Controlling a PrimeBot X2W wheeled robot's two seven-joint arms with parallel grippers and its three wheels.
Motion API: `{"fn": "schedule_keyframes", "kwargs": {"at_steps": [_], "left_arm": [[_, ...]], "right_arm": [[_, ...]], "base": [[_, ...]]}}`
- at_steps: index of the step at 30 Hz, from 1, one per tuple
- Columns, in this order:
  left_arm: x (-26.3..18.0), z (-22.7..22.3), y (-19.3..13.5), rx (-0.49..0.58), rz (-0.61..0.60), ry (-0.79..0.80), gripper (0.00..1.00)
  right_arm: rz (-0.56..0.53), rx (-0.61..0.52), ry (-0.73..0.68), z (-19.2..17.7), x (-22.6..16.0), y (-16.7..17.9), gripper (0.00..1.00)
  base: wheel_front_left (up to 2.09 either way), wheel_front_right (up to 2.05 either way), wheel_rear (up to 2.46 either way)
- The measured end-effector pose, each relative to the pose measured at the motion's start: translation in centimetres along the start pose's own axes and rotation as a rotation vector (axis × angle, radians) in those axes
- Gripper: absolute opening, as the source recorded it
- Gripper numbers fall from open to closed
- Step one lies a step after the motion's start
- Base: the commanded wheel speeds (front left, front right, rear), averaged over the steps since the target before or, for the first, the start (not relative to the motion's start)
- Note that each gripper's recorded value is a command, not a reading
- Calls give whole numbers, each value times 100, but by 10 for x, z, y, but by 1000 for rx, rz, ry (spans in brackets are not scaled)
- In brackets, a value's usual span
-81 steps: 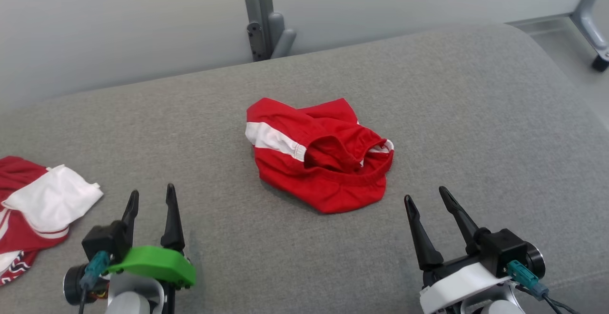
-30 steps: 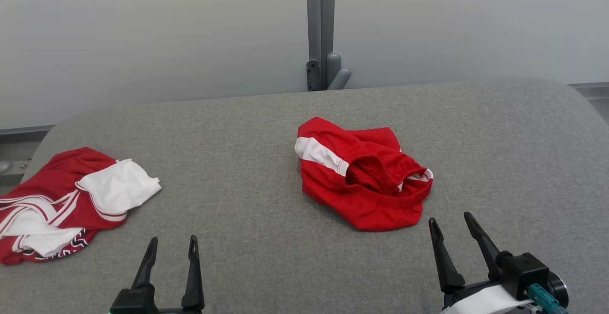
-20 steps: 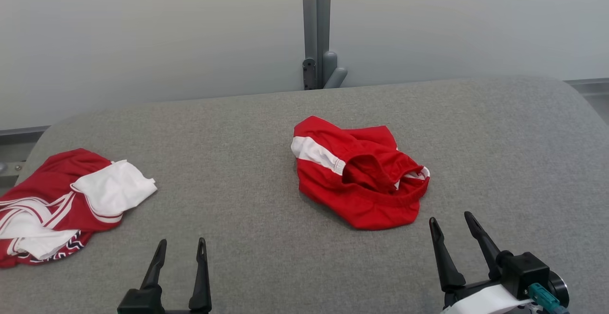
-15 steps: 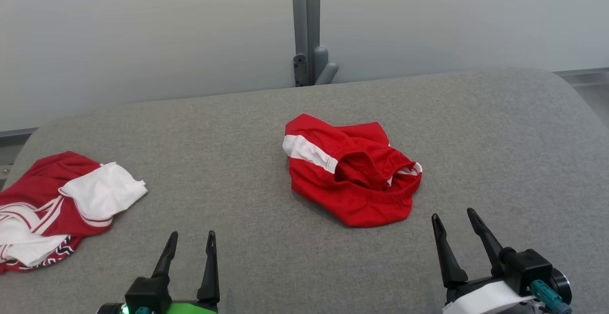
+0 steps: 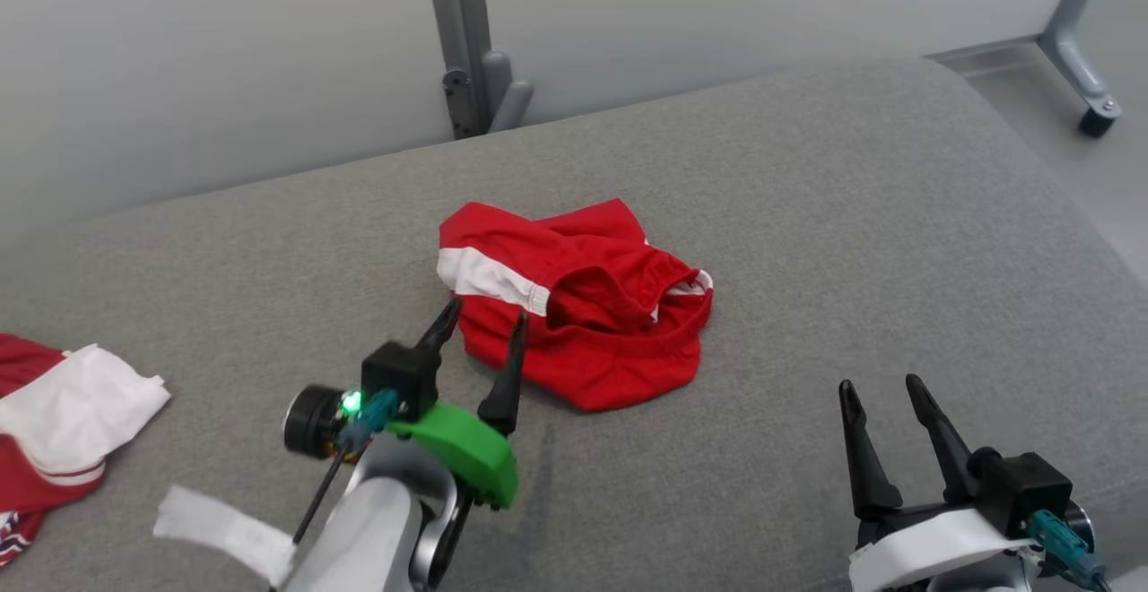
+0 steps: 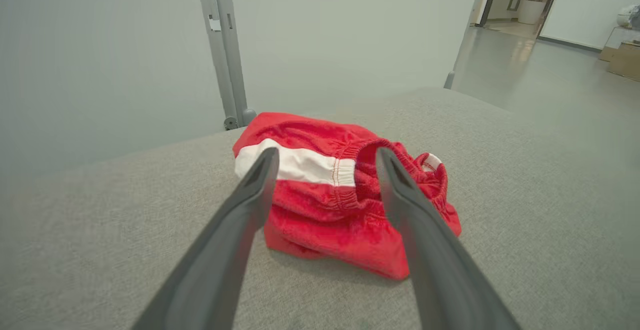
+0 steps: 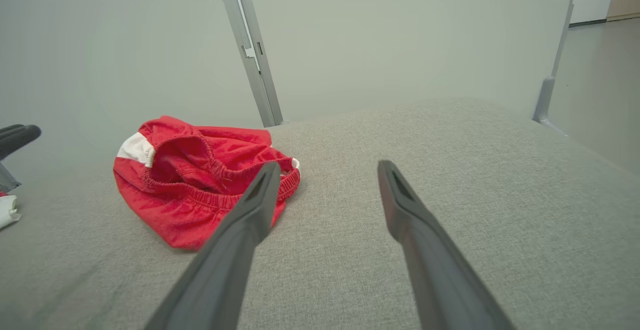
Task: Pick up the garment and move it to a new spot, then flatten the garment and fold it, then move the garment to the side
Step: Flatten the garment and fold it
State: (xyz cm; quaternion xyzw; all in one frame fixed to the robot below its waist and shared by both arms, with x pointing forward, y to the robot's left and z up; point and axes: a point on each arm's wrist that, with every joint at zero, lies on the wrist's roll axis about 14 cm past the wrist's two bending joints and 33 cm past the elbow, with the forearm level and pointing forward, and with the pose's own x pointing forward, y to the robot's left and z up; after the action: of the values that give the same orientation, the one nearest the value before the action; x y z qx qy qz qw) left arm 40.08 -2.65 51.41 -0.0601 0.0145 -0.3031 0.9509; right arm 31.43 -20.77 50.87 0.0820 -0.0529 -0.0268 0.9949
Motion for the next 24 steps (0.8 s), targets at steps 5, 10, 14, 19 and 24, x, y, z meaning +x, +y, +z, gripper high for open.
{"fn": "schedule_keyframes", "kwargs": {"at_steps": [5,10,14,19,24], "left_arm": [[39,15,-46,14,-168,62,100],[61,29,-101,34,-344,88,100],[68,3,-127,63,-420,209,100],[74,-40,-138,41,-462,362,100],[89,-85,-119,109,-428,487,100]], "right_arm": [[-53,3,-8,4,-2,-15,100],[-101,10,-7,5,-8,-27,100],[-146,19,-16,9,-12,-39,100],[-202,22,6,5,-18,-52,100],[-239,21,29,1,-17,-60,100]], "base": [[0,0,0],[0,0,0],[0,0,0],[0,0,0],[0,0,0]]}}
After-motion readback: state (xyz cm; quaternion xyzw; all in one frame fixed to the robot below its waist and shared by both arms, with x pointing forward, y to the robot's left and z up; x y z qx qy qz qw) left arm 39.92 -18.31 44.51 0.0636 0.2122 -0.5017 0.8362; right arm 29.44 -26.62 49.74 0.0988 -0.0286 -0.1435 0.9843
